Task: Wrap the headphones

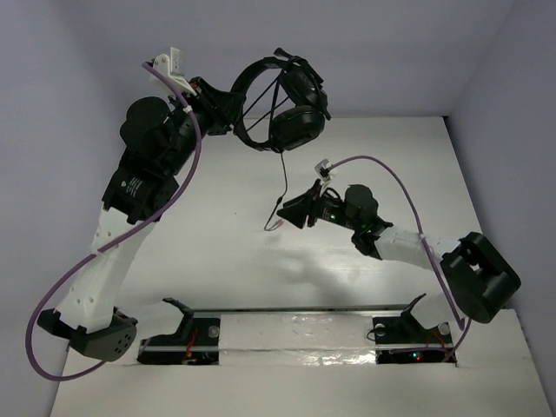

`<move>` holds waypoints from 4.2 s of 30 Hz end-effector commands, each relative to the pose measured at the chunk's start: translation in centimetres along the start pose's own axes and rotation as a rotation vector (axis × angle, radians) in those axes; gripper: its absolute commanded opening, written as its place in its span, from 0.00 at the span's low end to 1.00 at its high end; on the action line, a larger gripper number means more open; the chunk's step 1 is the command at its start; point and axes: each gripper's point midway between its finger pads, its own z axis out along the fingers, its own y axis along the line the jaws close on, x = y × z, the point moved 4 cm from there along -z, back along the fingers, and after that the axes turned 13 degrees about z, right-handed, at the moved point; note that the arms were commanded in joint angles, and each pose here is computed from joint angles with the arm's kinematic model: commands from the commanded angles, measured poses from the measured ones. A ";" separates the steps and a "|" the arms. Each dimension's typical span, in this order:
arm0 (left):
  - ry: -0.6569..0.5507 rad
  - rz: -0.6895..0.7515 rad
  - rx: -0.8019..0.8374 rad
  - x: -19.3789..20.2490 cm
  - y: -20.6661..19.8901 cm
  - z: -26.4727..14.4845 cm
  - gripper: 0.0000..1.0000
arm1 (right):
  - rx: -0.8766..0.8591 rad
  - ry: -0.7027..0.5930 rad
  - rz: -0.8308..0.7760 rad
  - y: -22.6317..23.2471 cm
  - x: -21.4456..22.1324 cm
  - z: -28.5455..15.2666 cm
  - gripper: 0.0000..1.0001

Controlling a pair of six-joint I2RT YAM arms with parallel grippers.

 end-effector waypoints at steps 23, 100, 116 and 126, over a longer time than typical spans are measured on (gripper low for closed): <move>-0.168 -0.019 0.068 -5.2 -1.8 -0.9 0.00 | 0.437 -0.288 -0.080 -2.8 -5.7 -3.3 0.65; 0.177 0.425 -0.729 16.4 14.5 6.5 0.00 | 0.594 0.038 -0.314 12.5 -2.6 -6.9 0.00; 0.384 0.515 -0.464 21.5 9.7 0.2 0.00 | 0.737 -0.247 -0.487 10.7 -11.9 -5.4 0.00; 0.486 0.560 -0.414 24.4 9.7 -1.2 0.00 | 0.692 -0.301 -0.510 11.5 -16.0 -4.7 0.00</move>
